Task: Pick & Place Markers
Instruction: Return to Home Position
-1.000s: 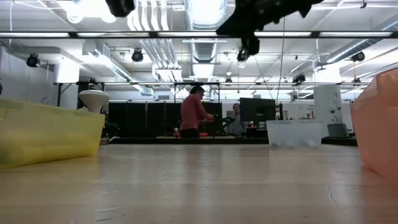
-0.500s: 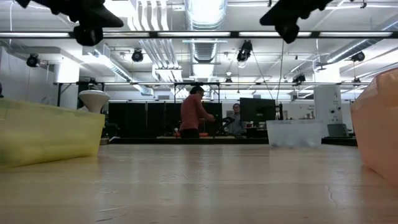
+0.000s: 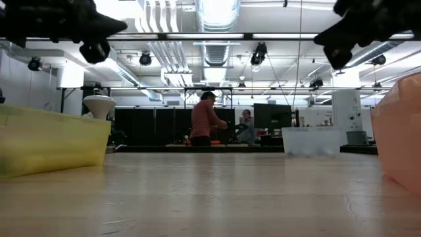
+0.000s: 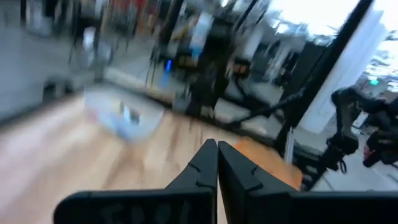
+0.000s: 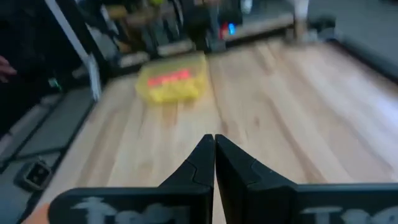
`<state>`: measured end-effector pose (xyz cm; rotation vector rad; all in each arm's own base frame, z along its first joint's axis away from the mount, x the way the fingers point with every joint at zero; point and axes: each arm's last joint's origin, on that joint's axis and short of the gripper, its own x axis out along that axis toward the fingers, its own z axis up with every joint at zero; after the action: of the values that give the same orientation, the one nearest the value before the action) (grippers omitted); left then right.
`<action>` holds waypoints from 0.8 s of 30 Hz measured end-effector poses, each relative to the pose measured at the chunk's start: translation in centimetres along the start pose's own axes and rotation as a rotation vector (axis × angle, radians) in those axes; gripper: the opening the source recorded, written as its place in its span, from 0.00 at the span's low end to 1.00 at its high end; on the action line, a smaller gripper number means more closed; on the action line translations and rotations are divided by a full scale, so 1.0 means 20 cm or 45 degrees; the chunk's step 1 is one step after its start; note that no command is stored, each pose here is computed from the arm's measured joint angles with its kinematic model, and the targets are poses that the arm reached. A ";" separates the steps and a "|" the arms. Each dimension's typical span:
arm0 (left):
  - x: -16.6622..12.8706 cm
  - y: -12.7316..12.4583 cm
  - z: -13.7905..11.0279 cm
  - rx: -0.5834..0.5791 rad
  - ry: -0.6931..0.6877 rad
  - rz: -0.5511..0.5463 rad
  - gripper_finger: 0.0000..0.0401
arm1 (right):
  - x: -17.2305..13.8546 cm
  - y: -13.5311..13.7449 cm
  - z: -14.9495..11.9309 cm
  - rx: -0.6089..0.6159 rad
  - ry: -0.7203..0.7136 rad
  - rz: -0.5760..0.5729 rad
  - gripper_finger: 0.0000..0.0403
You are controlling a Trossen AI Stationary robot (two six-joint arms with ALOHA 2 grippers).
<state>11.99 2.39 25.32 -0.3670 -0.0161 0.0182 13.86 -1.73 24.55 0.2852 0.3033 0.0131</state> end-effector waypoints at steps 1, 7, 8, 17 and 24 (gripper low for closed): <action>0.00 0.00 0.00 0.050 -0.050 -0.018 0.02 | -0.02 0.00 -0.01 -0.020 -0.056 0.015 0.02; -0.02 0.02 -0.07 0.107 -0.051 0.003 0.02 | -0.11 -0.01 -0.11 -0.098 -0.242 -0.011 0.02; -0.03 0.03 -0.08 0.098 -0.059 0.000 0.02 | -0.12 -0.01 -0.13 -0.099 -0.262 -0.023 0.02; -0.07 0.05 -0.19 0.139 -0.092 -0.042 0.02 | -0.15 -0.05 -0.29 -0.123 -0.362 -0.032 0.02; -0.12 0.09 -0.30 0.178 -0.208 -0.019 0.02 | -0.13 -0.07 -0.37 -0.147 -0.401 -0.037 0.02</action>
<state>9.70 1.91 18.98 -0.2250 -0.1782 0.0342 9.19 -1.21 18.10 0.1648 -0.0065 -0.0424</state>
